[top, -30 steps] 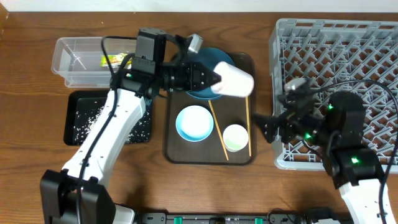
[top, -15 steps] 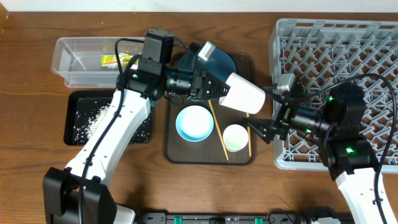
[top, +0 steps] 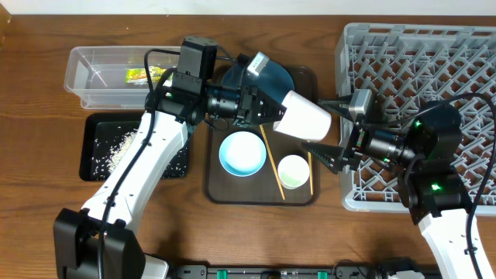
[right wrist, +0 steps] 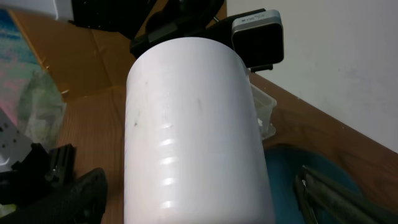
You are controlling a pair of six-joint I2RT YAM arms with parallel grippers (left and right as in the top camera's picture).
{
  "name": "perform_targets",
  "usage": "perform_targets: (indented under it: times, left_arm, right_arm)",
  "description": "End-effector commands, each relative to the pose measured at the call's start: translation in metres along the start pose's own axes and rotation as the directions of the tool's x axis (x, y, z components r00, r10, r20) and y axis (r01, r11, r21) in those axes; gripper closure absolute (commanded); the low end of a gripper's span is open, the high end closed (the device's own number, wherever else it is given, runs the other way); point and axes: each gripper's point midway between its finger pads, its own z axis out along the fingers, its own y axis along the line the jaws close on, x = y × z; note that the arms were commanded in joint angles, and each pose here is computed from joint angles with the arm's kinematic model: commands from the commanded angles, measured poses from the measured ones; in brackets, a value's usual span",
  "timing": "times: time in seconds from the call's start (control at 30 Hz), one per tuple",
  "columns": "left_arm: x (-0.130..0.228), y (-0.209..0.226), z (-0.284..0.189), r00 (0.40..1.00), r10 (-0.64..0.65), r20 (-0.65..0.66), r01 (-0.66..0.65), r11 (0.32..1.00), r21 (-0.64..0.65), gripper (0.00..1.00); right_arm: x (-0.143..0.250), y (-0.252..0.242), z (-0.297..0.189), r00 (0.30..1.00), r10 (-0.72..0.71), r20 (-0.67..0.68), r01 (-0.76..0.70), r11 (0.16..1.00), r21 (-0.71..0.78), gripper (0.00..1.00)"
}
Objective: Sort waste into correct bins and load items into the dishwasher rack
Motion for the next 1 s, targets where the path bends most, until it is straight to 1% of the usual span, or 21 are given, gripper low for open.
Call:
perform_targets:
  times: [0.0,0.1,0.17,0.2,0.67,0.97]
  left_arm:
    - [0.002,-0.003,0.0,1.0,-0.023,-0.015,0.023,0.999,0.022,0.94]
    - [0.002,-0.004,0.0,0.999,-0.03,-0.018,0.03,0.999,0.027,0.94]
    - [0.004,-0.006,0.0,0.999,-0.031,-0.025,0.032,0.999,0.038,0.96]
    - [0.004,-0.007,0.0,0.999,-0.032,-0.029,0.034,0.998,0.043,0.94]
    - [0.006,-0.01,0.0,0.998,-0.053,-0.044,0.056,0.996,0.063,0.94]
    - [0.012,-0.015,0.006,0.996,-0.049,-0.072,0.055,0.995,0.081,0.94]
  right_arm:
    - [-0.008,0.005,0.001,0.999,-0.035,0.013,0.036,0.999,-0.026,0.06]
    - [-0.011,0.005,0.001,0.999,-0.05,0.021,0.051,0.998,-0.025,0.06]
    - [-0.011,0.005,0.001,0.998,-0.055,0.023,0.055,0.998,-0.025,0.07]
    - [-0.012,0.005,0.001,0.998,-0.057,0.025,0.058,0.998,-0.025,0.07]
    - [-0.015,0.009,0.001,0.997,-0.072,0.035,0.073,0.996,-0.045,0.06]
    - [-0.017,0.01,0.001,0.996,-0.083,0.043,0.085,0.995,-0.053,0.08]
